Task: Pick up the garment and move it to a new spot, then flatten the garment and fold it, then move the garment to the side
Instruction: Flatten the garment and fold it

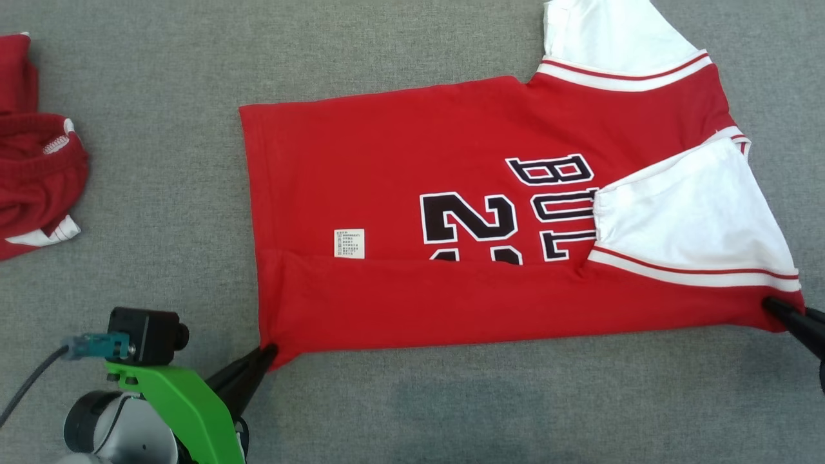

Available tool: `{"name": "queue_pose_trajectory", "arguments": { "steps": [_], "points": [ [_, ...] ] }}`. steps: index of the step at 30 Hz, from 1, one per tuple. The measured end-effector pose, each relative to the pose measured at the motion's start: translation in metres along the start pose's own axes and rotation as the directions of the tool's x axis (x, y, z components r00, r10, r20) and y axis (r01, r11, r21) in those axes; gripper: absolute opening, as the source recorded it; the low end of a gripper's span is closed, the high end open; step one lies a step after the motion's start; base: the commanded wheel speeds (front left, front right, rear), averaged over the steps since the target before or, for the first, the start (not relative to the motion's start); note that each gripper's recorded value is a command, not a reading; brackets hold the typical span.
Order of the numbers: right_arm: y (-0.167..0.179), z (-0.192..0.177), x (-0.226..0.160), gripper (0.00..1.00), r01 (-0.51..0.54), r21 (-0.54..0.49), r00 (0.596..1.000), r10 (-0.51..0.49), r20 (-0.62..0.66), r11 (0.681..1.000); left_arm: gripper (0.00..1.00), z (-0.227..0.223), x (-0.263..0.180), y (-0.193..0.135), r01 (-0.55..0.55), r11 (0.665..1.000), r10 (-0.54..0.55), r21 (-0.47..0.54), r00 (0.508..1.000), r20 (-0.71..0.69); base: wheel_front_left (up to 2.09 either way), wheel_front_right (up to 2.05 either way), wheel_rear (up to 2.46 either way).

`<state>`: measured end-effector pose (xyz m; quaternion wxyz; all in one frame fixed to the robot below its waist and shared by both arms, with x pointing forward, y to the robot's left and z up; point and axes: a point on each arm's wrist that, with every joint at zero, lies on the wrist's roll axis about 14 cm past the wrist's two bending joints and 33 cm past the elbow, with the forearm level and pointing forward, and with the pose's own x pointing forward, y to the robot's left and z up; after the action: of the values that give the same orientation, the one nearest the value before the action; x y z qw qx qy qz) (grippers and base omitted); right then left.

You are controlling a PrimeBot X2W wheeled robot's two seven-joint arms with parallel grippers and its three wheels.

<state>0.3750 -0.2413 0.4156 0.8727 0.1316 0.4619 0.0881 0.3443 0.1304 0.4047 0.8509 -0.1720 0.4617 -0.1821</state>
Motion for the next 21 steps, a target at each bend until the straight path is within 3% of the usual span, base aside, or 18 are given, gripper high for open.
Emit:
{"name": "queue_pose_trajectory", "arguments": {
  "steps": [4, 5, 6, 7, 8, 9, 10, 13, 15, 19, 21],
  "points": [
    [0.001, -0.021, 0.01, 0.0, 0.008, 0.012, 0.999, -0.007, -0.047, 1.0, 0.0, -0.021, 0.007, 0.001, -0.006, 0.999, 0.005, -0.048, 1.0, -0.022, 0.0, 0.0, 0.0],
    [-0.001, -0.023, 0.012, 0.23, 0.017, 0.007, 0.999, -0.017, -0.05, 1.0, 0.0, -0.025, 0.009, 0.004, -0.019, 0.999, 0.018, -0.044, 1.0, -0.022, 0.0, 0.0, 0.0],
    [-0.002, -0.023, 0.014, 0.93, 0.027, -0.006, 0.999, -0.028, -0.043, 1.0, 0.0, -0.025, 0.011, 0.006, -0.029, 0.998, 0.028, -0.052, 1.0, -0.013, 0.0, 0.0, 0.0],
    [-0.003, -0.023, 0.015, 0.93, 0.035, -0.018, 0.999, -0.036, -0.035, 0.999, 0.0, -0.025, 0.013, 0.007, -0.035, 0.998, 0.035, -0.059, 0.999, -0.002, 0.0, 0.0, 0.0],
    [-0.003, -0.022, 0.017, 1.0, 0.038, -0.026, 0.999, -0.039, -0.029, 0.999, 0.23, -0.027, 0.013, 0.008, -0.043, 0.998, 0.043, -0.05, 0.999, -0.005, 0.0, 0.0, 0.0],
    [-0.002, -0.022, 0.018, 1.0, 0.037, -0.039, 0.999, -0.038, -0.033, 0.999, 0.47, -0.027, 0.013, 0.011, -0.055, 0.998, 0.055, -0.032, 0.998, 0.0, 0.0, 0.0, 0.0],
    [-0.004, -0.02, 0.018, 1.0, 0.048, -0.045, 0.999, -0.049, -0.022, 0.998, 1.0, -0.022, 0.012, 0.015, -0.076, 0.997, 0.076, -0.019, 0.997, 0.02, 0.0, 0.0, 0.0],
    [-0.01, -0.005, 0.014, 1.0, 0.083, -0.107, 0.996, -0.084, 0.001, 0.991, 1.0, -0.005, 0.004, 0.026, -0.131, 0.99, 0.127, 0.056, 0.99, 0.067, 0.0, 0.0, 0.0],
    [-0.006, 0.026, 0.012, 1.0, 0.091, -0.153, 0.994, -0.08, 0.079, 0.984, 1.0, 0.011, -0.001, 0.025, -0.135, 0.988, 0.127, 0.08, 0.987, 0.098, 0.0, 0.0, 0.0],
    [0.019, 0.079, 0.023, 1.0, 0.059, -0.274, 0.987, -0.016, 0.159, 0.96, 1.0, 0.062, -0.002, 0.04, -0.197, 0.965, 0.167, 0.175, 0.971, 0.169, 0.0, 0.0, 0.0],
    [0.028, 0.1, 0.035, 1.0, 0.055, -0.306, 0.984, 0.0, 0.177, 0.95, 1.0, 0.082, 0.011, 0.035, -0.174, 0.968, 0.143, 0.179, 0.974, 0.173, 0.0, 0.0, 0.0]
  ]
}}
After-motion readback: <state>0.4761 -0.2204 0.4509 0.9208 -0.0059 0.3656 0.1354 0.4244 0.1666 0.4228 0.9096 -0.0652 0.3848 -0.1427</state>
